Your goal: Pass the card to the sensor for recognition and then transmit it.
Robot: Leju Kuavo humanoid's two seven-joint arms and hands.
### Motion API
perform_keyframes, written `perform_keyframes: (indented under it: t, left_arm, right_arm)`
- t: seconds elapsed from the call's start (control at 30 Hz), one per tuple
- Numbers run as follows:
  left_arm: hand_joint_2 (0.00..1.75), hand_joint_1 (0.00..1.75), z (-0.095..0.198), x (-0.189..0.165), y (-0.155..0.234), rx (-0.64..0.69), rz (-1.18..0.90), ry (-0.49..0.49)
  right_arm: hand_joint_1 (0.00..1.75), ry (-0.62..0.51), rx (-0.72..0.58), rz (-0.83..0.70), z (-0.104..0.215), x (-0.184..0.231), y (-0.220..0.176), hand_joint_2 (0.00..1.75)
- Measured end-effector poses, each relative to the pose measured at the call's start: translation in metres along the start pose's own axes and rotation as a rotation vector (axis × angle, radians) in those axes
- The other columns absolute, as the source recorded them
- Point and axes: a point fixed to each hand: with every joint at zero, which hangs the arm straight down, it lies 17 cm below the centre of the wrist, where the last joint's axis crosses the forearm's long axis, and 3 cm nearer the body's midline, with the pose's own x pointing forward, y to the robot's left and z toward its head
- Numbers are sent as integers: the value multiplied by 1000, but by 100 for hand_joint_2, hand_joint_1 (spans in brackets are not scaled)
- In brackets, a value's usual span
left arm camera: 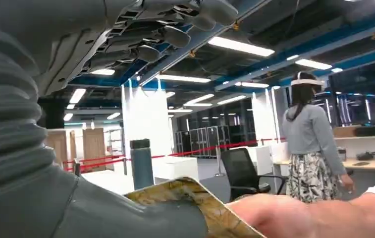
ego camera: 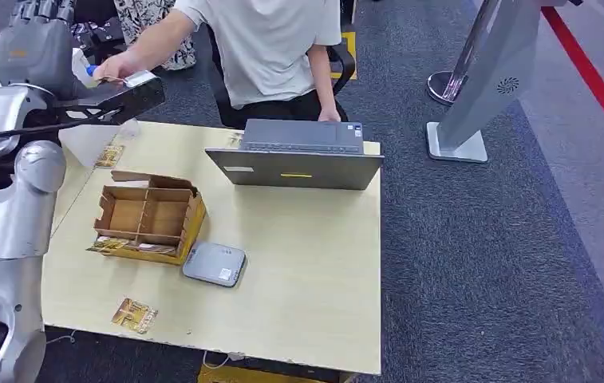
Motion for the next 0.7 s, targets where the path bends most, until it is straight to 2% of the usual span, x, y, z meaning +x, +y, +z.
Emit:
perform_keyframes:
  t: [0.13, 0.17, 0.43, 0.7]
  left_arm:
    - [175, 0, 0, 5, -8, -15, 13, -8]
    - [175, 175, 0, 5, -11, -19, 20, -8]
    - [175, 175, 6, 14, -43, -61, 72, -31]
    - [175, 175, 7, 22, -49, -70, 100, -42]
  right_arm:
    - [0, 18, 5, 6, 0, -5, 2, 175]
    - [0, 25, 8, 6, 0, -7, 2, 175]
    - [0, 61, 21, 27, 2, -18, 7, 175]
    - [0, 64, 29, 35, 2, -19, 9, 175]
